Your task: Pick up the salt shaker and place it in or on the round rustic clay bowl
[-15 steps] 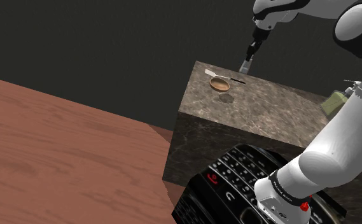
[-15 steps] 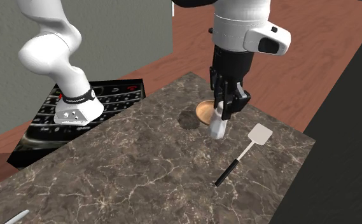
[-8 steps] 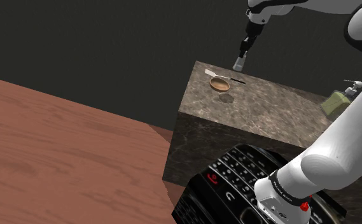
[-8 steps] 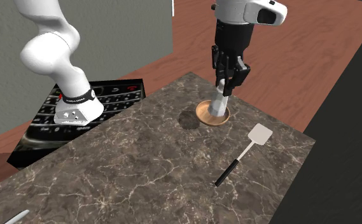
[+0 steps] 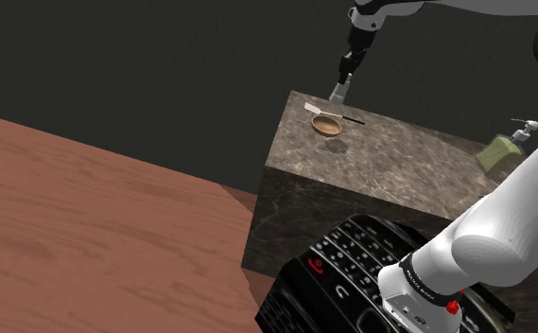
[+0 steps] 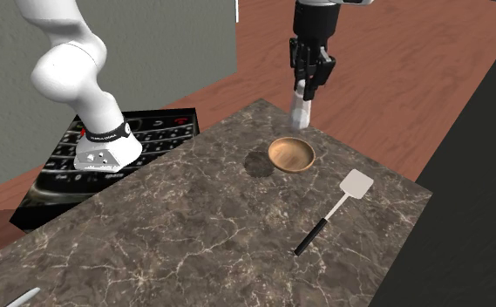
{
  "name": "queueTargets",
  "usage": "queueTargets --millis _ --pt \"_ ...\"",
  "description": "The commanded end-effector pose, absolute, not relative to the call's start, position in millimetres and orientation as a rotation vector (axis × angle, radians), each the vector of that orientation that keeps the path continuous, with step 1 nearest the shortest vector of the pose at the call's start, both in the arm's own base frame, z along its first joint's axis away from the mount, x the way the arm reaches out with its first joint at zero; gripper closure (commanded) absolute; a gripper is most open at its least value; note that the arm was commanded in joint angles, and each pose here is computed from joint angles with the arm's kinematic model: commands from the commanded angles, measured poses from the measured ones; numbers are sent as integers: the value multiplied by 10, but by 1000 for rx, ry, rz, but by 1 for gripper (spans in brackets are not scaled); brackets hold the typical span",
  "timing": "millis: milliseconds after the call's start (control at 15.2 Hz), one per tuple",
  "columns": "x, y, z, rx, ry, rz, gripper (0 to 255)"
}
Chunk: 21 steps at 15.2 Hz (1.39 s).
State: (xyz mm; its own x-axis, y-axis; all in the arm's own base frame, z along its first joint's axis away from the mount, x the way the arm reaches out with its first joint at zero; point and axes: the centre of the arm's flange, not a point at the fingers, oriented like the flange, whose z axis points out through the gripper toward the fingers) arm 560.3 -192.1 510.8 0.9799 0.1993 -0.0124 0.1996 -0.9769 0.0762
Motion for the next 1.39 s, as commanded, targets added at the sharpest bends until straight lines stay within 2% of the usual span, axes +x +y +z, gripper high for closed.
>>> queueTargets --millis 0,1056,1320 --pt "5606 -1906 5012 3049 306 -7 255" --pt "5606 -1906 4167 3049 306 -7 255" --pt "5606 -1906 4144 3049 306 -7 255"
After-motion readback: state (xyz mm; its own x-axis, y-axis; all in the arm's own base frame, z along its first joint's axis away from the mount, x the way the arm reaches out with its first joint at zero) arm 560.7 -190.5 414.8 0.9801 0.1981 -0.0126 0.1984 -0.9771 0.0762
